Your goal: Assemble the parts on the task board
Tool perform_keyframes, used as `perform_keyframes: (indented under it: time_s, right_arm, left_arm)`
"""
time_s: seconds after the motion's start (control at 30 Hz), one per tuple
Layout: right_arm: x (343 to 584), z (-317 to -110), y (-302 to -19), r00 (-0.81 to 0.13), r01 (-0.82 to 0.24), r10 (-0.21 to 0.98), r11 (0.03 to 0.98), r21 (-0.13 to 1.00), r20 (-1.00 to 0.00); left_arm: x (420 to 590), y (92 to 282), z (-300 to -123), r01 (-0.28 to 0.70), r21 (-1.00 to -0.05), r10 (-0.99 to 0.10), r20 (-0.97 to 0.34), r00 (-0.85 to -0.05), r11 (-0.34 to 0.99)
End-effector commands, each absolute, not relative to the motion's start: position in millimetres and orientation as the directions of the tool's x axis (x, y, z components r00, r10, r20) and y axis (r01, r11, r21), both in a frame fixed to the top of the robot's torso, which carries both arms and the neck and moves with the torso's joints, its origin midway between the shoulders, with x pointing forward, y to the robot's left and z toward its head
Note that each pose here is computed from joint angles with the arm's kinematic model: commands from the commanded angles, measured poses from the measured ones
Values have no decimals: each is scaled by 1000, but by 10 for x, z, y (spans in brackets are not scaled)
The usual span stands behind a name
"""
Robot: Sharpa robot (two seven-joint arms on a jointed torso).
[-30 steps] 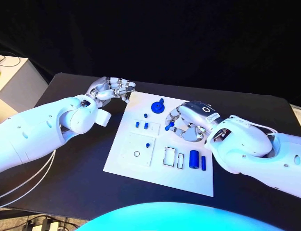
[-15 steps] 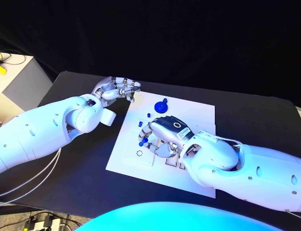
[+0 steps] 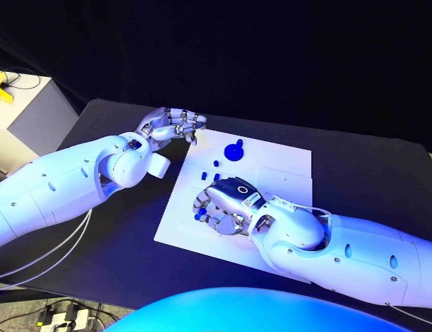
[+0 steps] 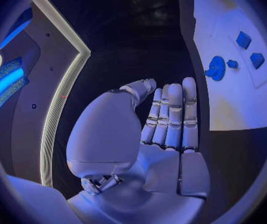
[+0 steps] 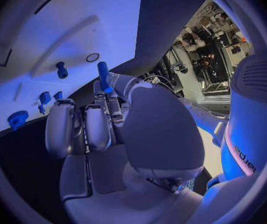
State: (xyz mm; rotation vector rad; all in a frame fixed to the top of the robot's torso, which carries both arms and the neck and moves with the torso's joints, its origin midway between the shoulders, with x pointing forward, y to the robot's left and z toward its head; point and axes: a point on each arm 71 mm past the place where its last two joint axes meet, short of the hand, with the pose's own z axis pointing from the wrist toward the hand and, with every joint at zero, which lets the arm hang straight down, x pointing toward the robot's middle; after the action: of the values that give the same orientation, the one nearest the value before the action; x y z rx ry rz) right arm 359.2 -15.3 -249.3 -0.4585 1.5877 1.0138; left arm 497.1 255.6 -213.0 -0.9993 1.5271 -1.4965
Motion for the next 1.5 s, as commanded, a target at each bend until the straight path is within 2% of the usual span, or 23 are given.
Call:
perform_keyframes:
  time_s: [0.03,0.9,1.5]
  right_arm:
    - [3583,-2534,-136,-281,-766,179,550,332,-943]
    - [3579,-2554,-176,-218,-774,152,575,265,-964]
    - [3586,-2618,-171,-243,-777,80,581,244,-967]
  left_arm:
    - [4968,2534,-2119,-17,-1000,-908,13,-420,-6]
    - [4967,2560,-2126,-24,-1000,-908,10,-419,0]
    - [4963,2570,-2125,-27,-1000,-908,9,-419,3]
